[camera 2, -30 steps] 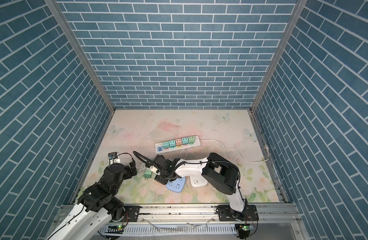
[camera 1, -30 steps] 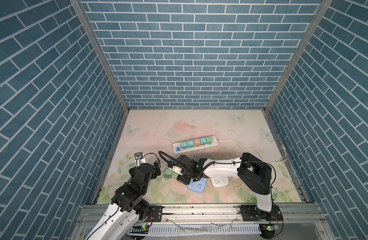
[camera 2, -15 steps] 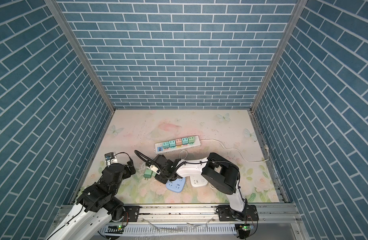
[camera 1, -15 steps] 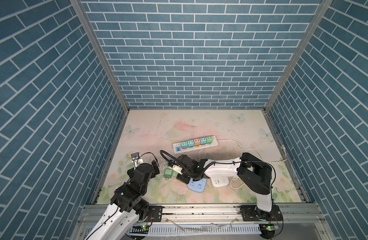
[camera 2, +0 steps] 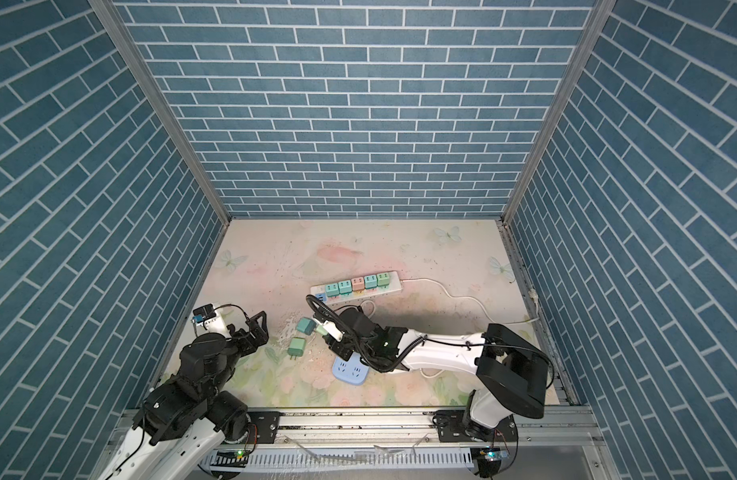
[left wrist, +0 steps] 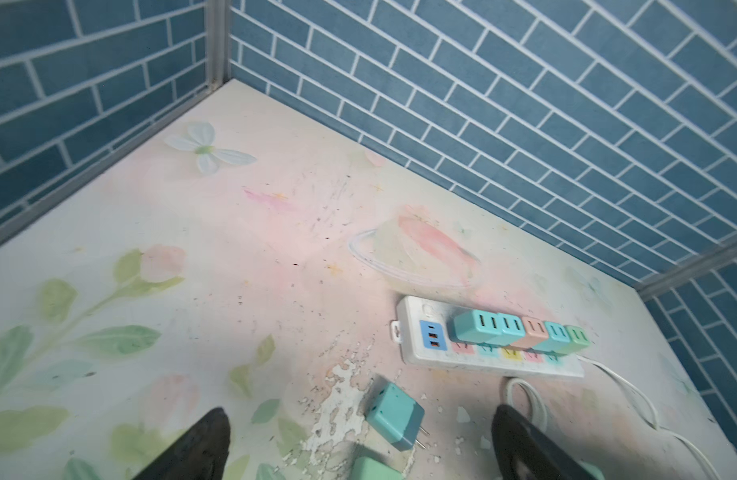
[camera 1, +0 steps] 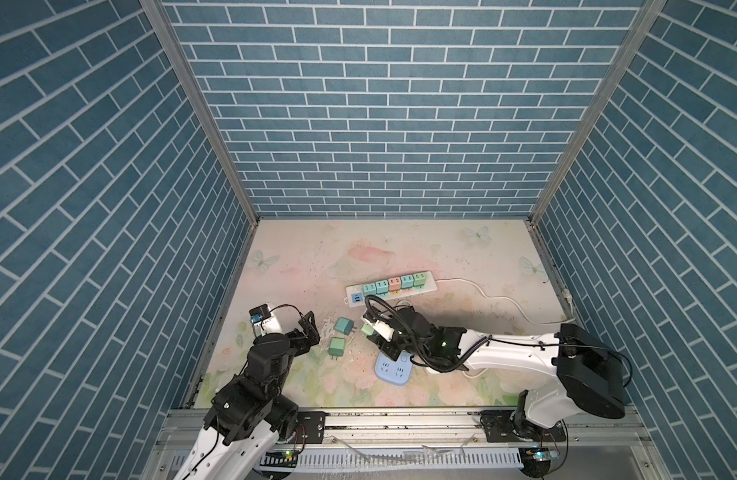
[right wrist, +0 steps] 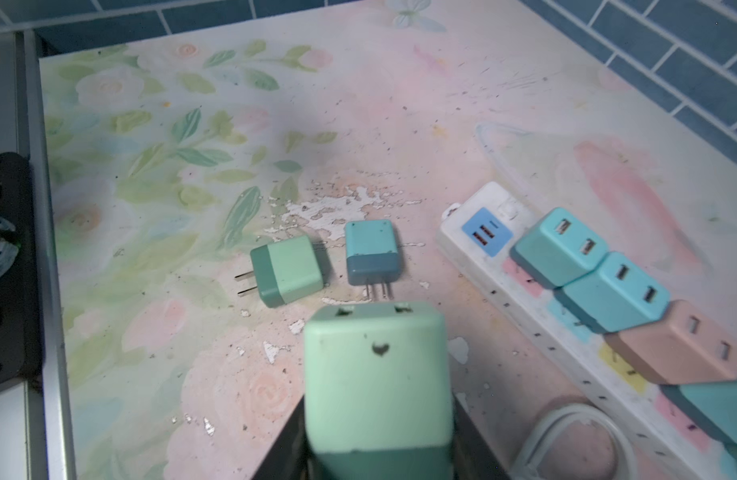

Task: Insert the plug
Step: 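Lift the light green adapter with the right gripper, then carry the adapter toward the left gripper while the left gripper reaches to meet it, then close the left gripper on the adapter while the right gripper opens, then carry the adapter to the light blue socket while the right gripper withdraws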

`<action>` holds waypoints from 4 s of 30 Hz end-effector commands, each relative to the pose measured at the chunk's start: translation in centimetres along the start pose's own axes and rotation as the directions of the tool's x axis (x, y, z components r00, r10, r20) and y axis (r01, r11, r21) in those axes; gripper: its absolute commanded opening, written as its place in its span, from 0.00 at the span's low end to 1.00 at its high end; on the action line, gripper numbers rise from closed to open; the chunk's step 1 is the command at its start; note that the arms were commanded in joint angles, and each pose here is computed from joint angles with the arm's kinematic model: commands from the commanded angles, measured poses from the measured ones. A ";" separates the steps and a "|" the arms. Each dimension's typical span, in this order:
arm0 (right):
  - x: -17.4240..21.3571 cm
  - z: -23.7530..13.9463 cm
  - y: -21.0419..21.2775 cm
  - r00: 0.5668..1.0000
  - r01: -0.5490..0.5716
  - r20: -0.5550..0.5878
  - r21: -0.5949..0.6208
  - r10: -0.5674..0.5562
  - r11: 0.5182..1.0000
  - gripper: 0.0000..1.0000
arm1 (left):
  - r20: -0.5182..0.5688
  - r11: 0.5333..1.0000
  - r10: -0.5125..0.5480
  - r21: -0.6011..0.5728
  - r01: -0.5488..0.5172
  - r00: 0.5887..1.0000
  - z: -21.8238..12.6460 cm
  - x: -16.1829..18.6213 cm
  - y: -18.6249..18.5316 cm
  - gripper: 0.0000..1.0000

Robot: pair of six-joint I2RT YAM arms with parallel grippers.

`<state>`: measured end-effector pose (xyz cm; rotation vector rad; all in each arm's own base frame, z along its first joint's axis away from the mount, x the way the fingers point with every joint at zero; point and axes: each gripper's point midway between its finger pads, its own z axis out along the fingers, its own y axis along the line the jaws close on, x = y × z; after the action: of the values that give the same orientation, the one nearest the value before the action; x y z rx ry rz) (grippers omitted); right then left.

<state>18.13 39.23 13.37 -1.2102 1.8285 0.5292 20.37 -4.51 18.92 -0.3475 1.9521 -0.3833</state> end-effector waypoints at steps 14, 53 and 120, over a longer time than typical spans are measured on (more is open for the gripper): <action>1.0 -8.0 -6.9 0.973 -0.007 0.217 0.350 -0.074 0.937 0.01 | -0.269 0.901 0.238 0.420 -0.108 0.934 0.5 4.0 -9.9 0.83; -2.9 -9.0 -1.1 0.858 0.175 0.449 0.201 -0.249 0.964 0.00 | -0.175 0.750 0.491 0.584 -0.311 0.853 -2.8 4.9 -20.1 0.78; 10.1 -17.0 -21.1 0.953 -0.303 0.272 0.833 0.134 0.462 0.85 | 0.231 0.055 0.949 0.545 -0.837 0.213 3.4 1.1 -23.6 0.00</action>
<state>28.07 14.55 17.20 -0.3222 1.6905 -0.1688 24.56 -26.58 26.35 1.1985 1.8370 -0.2359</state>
